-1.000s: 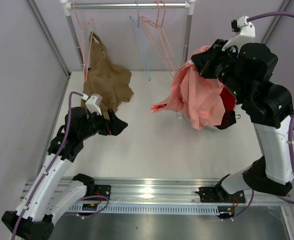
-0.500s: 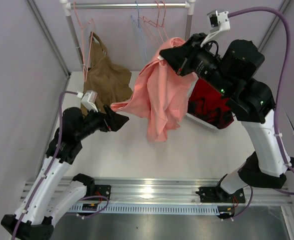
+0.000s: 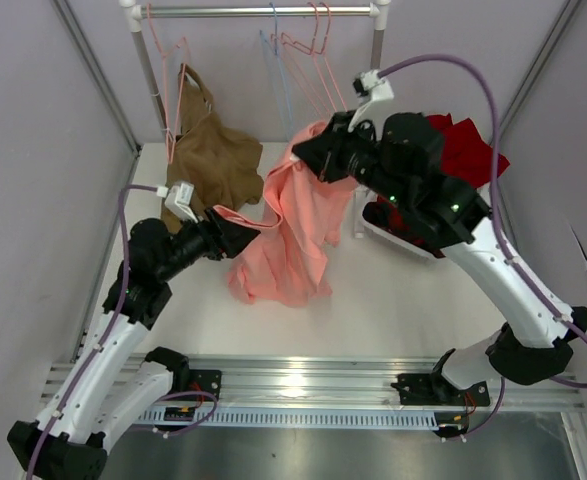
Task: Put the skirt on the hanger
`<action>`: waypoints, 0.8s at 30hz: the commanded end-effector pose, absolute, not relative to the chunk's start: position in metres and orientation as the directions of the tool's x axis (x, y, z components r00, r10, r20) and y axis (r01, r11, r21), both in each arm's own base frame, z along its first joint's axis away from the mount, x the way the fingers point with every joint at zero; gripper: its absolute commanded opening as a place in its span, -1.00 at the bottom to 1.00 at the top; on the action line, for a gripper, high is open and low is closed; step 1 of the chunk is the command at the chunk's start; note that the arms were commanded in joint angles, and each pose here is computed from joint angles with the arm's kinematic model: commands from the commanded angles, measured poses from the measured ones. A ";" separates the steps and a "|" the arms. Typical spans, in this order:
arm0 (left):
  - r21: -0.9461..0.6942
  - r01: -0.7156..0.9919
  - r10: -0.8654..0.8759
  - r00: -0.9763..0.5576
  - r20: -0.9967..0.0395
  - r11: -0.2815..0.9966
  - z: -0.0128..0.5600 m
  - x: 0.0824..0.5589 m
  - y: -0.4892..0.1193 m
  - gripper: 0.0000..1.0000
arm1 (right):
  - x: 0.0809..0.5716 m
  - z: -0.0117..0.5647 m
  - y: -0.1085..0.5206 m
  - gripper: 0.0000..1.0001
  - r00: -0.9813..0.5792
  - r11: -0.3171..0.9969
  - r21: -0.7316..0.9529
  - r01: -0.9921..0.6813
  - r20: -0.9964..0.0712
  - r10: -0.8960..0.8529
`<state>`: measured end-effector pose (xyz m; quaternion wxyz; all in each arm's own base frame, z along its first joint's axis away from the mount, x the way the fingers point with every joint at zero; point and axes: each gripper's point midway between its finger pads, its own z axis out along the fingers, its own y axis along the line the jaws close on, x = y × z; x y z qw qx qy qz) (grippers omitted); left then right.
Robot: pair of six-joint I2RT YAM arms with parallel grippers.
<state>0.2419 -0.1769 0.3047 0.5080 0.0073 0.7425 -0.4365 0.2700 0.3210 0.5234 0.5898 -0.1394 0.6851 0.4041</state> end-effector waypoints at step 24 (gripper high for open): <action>-0.643 0.135 -0.436 -0.631 -0.642 0.754 0.169 0.289 -0.172 -1.00 | 0.397 0.164 0.251 -1.00 -0.658 0.827 0.531 -0.184 -0.692 0.297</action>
